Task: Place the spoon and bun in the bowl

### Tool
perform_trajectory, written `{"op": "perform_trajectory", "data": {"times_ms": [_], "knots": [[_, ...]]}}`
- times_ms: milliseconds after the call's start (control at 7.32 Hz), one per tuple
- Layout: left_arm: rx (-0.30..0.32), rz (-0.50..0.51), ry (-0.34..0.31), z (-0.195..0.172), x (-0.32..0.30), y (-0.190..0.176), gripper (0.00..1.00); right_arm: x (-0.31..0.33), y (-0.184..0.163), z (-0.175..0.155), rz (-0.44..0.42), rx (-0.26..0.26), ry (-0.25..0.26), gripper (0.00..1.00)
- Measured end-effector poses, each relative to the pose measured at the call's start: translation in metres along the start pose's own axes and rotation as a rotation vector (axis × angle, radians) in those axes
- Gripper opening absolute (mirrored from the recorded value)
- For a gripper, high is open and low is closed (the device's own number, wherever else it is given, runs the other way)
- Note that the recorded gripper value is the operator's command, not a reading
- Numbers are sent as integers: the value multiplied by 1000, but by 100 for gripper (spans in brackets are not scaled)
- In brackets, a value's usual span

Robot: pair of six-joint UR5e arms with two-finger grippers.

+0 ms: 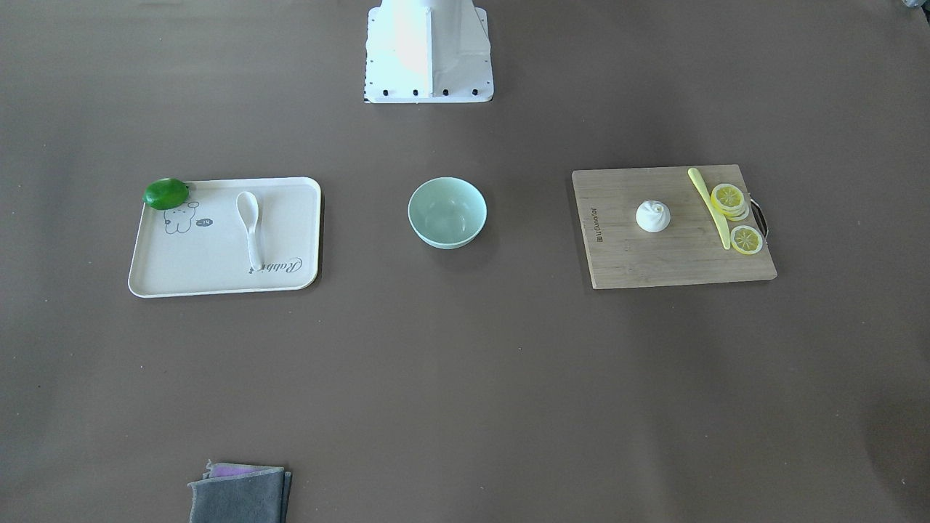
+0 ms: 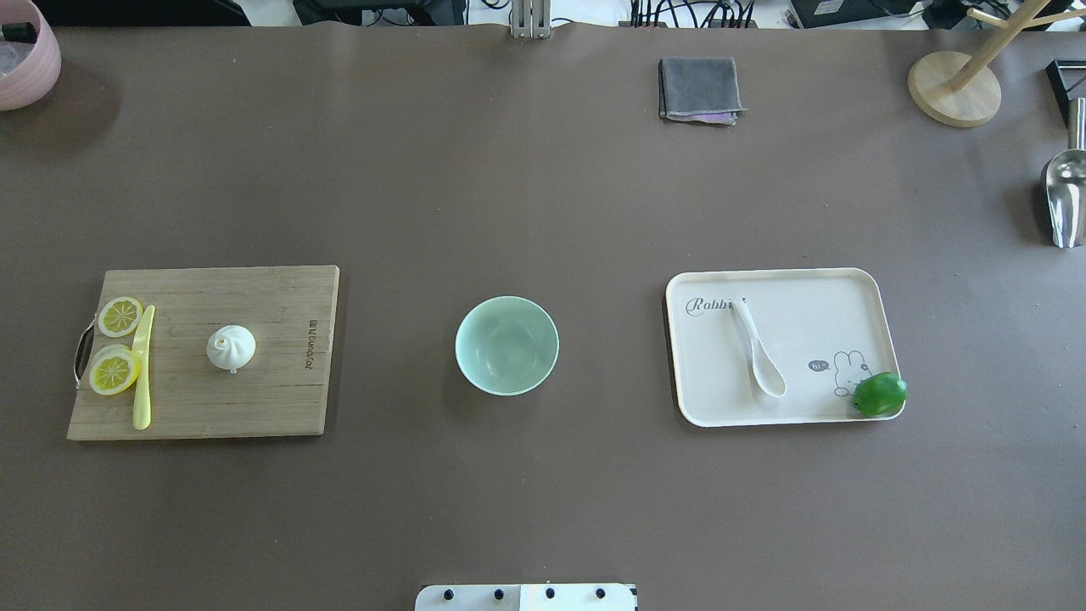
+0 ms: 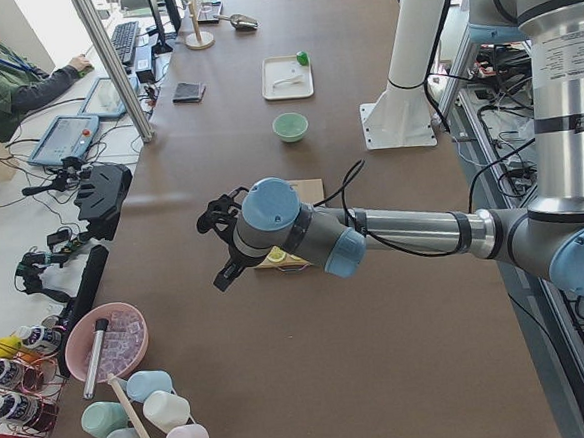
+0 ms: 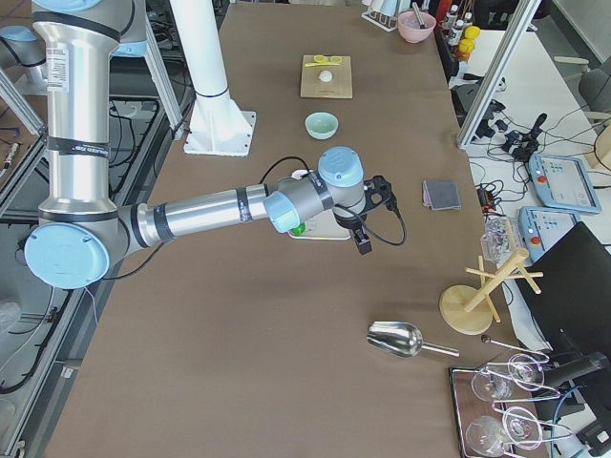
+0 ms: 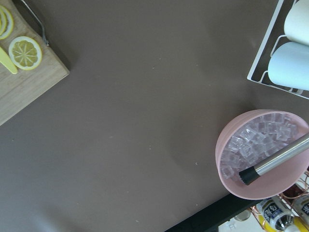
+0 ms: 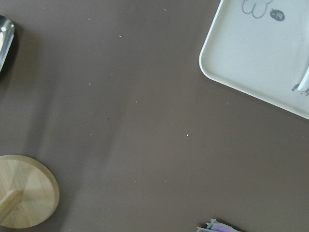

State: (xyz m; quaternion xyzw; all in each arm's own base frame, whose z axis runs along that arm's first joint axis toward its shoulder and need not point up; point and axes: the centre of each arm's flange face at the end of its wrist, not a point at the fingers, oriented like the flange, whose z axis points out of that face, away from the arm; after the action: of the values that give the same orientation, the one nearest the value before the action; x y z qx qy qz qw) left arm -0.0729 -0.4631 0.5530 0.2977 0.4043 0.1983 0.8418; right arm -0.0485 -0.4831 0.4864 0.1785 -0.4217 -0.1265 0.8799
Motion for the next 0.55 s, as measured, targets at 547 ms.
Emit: {"op": "perform_trajectory", "data": {"times_ms": [547], "knots": [[-28, -27, 119, 57, 49, -30, 99, -148, -16, 81, 55, 9, 67, 99]]}}
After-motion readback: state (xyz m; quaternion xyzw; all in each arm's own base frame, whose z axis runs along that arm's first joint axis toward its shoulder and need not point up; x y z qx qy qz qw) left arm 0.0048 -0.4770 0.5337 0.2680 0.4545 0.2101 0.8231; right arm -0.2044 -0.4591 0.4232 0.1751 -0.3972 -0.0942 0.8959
